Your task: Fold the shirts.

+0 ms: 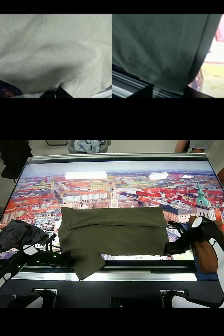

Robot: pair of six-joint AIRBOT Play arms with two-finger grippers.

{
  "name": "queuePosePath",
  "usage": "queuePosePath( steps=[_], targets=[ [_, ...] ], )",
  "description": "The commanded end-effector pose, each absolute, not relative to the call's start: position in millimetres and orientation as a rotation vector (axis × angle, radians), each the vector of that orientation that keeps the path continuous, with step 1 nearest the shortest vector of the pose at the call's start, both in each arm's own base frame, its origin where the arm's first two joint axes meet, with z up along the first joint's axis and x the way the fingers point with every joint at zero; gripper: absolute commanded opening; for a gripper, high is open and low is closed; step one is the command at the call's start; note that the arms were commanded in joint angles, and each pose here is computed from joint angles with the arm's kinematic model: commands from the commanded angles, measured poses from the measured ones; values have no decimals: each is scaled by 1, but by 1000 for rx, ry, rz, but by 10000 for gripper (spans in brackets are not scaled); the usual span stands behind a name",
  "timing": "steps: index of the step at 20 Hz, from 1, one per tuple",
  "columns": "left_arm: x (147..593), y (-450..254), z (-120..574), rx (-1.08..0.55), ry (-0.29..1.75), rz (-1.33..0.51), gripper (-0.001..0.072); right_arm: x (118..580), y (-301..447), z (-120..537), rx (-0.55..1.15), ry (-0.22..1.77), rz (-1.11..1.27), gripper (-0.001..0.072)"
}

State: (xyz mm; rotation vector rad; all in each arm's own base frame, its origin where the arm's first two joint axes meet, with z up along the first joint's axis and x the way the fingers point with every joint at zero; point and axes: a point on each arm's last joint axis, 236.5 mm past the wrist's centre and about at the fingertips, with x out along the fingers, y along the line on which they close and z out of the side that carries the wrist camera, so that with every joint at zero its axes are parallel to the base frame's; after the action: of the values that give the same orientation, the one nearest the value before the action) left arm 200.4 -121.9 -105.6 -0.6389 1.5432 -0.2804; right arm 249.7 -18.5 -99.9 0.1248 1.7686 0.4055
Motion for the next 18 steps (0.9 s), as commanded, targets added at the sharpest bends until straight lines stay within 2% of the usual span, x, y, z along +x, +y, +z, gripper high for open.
queuePosePath(
  steps=[1,2,3,6,9,11,14,18],
  targets=[
    [201,-122,-105,-637,1540,-282,23,266,-13,-112,178,1700,364,328],
    [201,-122,-105,-634,1539,-284,23,267,-15,-114,176,1698,347,133],
    [201,-122,-105,-625,1536,-293,22,267,-17,-114,169,1700,341,41],
    [204,-121,-102,-606,1525,-306,21,262,-19,-109,120,1706,378,39],
    [232,-123,-59,-561,1392,-364,19,279,-28,-81,21,1613,396,38],
    [256,-122,-12,-522,1252,-391,17,304,-35,-46,-40,1497,374,38],
    [293,-94,30,-470,1124,-289,15,349,-43,4,-90,1332,335,37],
    [339,-82,28,-447,1132,-280,16,420,-35,16,-203,1237,325,38]
  ],
)
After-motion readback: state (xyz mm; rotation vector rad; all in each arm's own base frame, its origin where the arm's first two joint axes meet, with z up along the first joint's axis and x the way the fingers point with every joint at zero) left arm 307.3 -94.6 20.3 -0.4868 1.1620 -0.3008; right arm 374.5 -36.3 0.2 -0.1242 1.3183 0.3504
